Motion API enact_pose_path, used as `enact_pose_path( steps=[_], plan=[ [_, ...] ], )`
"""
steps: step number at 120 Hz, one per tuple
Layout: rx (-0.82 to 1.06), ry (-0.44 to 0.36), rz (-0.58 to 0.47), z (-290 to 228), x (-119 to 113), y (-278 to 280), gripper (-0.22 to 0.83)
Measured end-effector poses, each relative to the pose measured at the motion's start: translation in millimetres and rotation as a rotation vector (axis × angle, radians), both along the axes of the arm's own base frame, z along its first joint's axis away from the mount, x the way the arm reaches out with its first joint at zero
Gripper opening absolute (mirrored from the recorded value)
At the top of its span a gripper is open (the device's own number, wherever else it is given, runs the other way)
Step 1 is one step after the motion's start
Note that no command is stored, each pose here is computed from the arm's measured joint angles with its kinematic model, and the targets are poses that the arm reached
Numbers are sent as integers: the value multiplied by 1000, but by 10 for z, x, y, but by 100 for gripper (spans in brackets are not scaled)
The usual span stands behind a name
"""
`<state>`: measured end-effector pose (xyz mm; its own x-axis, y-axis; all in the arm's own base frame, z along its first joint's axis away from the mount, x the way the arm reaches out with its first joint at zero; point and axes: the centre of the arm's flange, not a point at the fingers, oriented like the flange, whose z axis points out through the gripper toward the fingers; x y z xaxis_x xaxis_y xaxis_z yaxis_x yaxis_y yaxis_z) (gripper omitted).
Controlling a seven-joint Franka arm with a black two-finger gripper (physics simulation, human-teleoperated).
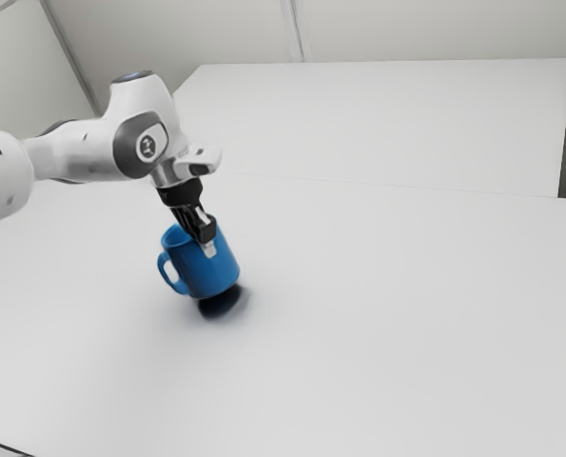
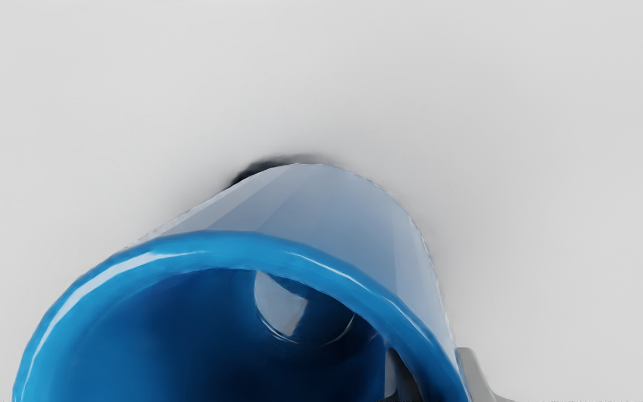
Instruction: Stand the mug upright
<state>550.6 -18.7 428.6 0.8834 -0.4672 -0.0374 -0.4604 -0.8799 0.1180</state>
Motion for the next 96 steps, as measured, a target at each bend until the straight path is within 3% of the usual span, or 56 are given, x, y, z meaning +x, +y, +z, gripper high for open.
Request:
enact_pose_path(
  steps=[27,66,96],
  plan=[
    [184,-41,-85,-32,17,-467,-17],
    [260,7,24,-429,119,-337,-17],
    [265,-22,76,-506,171,-364,-17]
  ],
)
